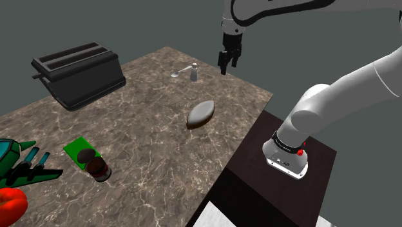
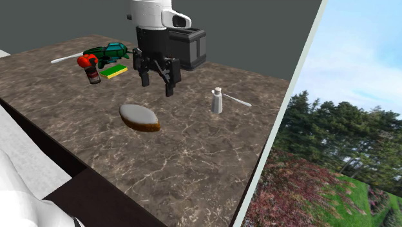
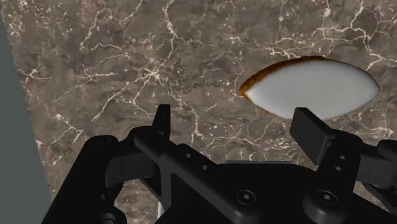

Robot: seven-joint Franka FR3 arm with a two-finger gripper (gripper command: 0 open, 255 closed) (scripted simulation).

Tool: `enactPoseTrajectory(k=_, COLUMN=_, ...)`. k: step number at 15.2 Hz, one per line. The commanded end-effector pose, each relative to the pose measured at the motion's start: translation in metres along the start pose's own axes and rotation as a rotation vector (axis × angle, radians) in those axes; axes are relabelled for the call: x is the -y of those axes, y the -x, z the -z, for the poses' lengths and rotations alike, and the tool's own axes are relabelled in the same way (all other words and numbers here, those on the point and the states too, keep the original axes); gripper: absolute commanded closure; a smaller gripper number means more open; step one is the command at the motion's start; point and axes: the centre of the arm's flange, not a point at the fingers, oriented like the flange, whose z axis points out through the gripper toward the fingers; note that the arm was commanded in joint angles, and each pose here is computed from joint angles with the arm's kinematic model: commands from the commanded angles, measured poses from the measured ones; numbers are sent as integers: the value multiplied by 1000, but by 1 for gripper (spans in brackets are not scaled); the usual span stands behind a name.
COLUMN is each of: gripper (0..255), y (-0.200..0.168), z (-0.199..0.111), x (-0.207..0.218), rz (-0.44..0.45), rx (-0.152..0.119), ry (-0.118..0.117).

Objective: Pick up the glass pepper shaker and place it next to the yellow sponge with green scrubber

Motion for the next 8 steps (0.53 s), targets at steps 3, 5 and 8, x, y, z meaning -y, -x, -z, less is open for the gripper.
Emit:
enactPoseTrajectory(k=3, gripper=0, y=-45, z=-15, x=-8, rz=19, rx=-36, ry=24)
enactPoseTrajectory(k=5, gripper=0, y=-67, z=-21, x=-12, rz=28, rx=-53, ry=36)
enactPoseTrajectory(k=8, gripper=0, y=-101, z=-30, x=-17, rz=41, rx=-78, ry=54)
